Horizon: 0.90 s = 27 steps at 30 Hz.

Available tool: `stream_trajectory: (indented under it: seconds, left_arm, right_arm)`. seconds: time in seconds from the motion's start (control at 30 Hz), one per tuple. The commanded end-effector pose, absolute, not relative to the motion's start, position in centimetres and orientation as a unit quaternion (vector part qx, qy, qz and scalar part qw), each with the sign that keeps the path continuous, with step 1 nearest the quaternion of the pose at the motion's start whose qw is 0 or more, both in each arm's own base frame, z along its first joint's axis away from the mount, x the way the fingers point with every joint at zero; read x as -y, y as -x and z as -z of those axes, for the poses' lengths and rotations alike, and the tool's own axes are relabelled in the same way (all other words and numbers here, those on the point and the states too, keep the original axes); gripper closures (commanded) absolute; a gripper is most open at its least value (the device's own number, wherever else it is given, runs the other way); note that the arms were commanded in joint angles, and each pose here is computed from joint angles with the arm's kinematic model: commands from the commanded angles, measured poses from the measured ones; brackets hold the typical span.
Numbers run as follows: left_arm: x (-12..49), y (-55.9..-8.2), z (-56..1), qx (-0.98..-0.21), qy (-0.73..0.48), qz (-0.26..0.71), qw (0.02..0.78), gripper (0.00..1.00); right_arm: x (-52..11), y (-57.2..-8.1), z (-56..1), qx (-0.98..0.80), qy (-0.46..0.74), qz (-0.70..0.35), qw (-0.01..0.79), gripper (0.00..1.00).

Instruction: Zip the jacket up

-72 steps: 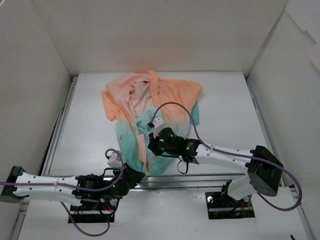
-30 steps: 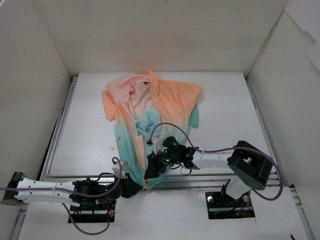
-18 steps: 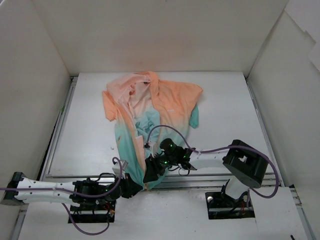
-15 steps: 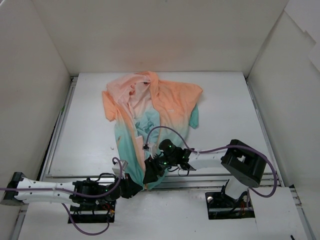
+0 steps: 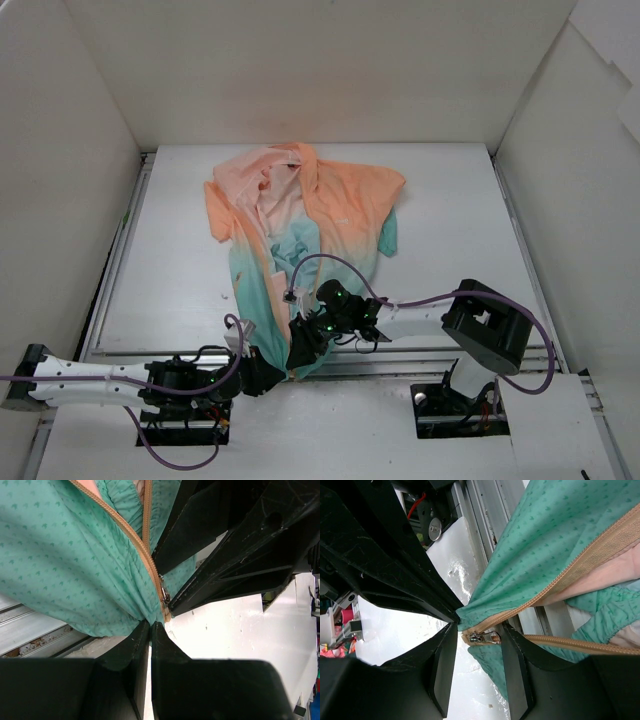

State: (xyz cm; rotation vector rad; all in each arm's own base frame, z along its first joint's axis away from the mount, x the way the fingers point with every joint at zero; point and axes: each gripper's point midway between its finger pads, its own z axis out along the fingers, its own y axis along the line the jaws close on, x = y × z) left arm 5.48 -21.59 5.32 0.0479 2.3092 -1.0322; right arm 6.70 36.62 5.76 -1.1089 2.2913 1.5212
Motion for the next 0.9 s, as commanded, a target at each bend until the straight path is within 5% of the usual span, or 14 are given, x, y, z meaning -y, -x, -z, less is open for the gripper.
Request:
stream_trajectory:
  seconds: [0.0, 0.87]
  left_arm:
    - [22.43, -5.58, -7.05, -0.859, -0.007, 0.412, 0.305, 1.0]
    - [22.41, -5.54, -6.94, -0.858, -0.003, 0.416, 0.303, 1.0]
  right_arm:
    - [-37.93, -6.69, -8.56, -0.734, 0.392, -0.543, 0.114, 0.63]
    - [-37.05, -6.81, -8.56, -0.746, 0.38, -0.532, 0.125, 0.77]
